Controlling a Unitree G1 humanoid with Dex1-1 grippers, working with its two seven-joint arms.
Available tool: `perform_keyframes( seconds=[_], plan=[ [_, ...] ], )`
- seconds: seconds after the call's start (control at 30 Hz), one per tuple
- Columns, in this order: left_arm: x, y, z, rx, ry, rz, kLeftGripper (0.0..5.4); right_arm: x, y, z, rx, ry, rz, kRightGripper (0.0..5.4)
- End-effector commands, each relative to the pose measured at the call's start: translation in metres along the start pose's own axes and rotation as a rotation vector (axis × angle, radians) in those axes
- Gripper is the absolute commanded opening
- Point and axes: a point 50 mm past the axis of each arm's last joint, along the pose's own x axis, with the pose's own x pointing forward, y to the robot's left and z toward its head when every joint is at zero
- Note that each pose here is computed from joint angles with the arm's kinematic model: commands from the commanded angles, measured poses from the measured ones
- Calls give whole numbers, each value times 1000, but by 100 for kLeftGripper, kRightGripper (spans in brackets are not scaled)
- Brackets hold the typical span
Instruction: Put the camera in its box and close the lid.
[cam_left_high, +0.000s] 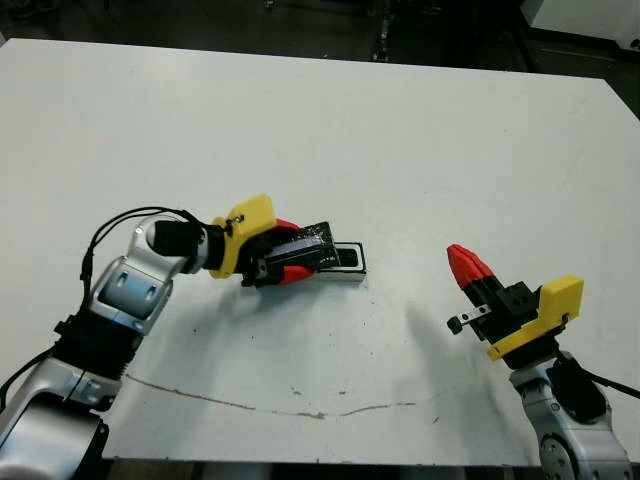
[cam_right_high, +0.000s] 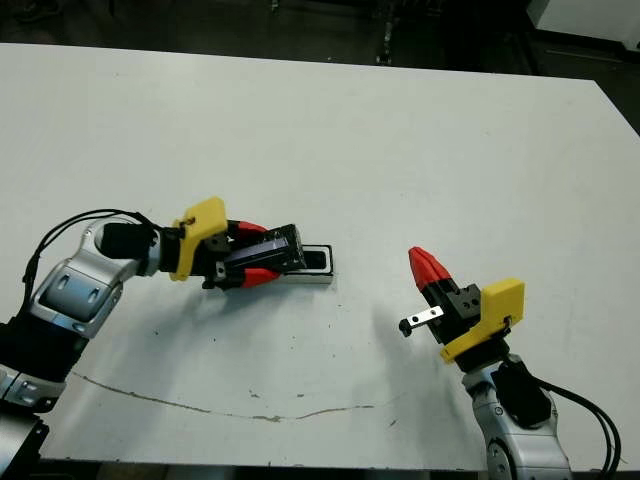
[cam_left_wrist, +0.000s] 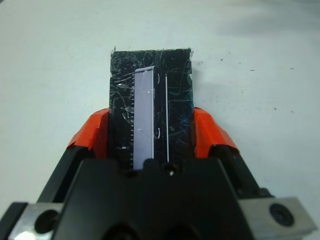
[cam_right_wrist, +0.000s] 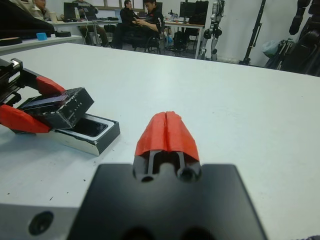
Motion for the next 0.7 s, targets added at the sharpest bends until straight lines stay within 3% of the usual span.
perform_keyframes(
  seconds=[0.03,0.27,0.7],
  plan=[
    [11,-10,-2,-28,36,-66,316,-4,-3,-2,0,30,-20,0],
    [13,-11,0,-39,60,-105,316,-4,-3,-1,-8,22,-15,0],
    [39,8,-17,-13,124,-190,316,-3,-2,-1,1,26,-13,0]
  ],
)
